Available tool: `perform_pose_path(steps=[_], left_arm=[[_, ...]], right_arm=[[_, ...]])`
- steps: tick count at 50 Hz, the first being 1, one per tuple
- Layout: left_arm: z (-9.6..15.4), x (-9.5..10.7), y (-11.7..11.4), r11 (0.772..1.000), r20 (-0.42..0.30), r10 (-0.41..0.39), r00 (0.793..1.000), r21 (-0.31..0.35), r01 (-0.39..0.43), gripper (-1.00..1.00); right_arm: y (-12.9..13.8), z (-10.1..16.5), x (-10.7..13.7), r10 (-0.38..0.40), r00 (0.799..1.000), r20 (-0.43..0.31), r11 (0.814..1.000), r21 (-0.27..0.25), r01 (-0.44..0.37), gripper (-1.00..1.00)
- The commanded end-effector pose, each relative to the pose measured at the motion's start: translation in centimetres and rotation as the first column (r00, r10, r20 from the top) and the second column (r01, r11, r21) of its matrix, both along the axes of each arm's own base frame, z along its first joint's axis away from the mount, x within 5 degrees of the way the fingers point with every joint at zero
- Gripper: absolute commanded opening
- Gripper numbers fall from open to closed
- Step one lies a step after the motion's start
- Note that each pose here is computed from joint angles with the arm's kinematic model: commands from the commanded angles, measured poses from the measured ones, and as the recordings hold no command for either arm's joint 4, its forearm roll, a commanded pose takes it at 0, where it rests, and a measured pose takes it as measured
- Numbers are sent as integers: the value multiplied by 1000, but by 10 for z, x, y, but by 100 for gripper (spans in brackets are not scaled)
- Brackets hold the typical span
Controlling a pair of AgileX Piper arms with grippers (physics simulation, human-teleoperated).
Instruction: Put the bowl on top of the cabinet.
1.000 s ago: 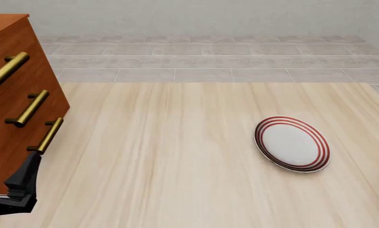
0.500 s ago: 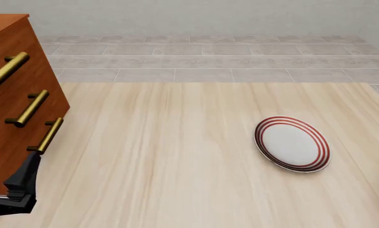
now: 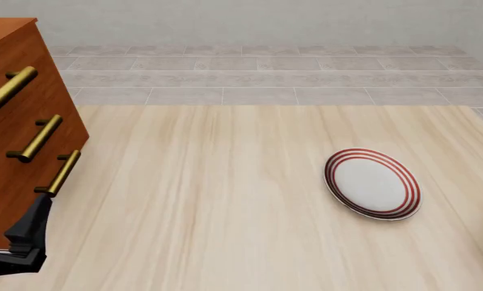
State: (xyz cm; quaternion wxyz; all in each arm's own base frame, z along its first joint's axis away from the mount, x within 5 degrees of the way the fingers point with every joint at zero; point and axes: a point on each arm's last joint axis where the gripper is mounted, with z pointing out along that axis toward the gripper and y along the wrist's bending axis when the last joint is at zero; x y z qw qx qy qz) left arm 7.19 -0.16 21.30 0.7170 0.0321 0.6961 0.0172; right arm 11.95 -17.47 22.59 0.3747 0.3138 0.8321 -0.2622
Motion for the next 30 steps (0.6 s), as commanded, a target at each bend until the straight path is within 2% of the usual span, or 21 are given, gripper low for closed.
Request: perform_pose_path(steps=[1, 17, 30], left_arm=[[0, 0, 0, 1000, 1, -1, 1000, -1, 1, 100], [0, -1, 0, 1000, 3, 2, 1000, 1, -2, 100], [0, -4, 0, 1000, 12, 3, 1000, -3, -3, 100]], right_arm=[[11, 26, 1, 19, 999, 45, 999, -32, -18, -100], [25, 59, 8, 93, 992, 91, 992, -89, -85, -100], [41, 84, 18, 182, 974, 137, 979, -124, -165, -100]])
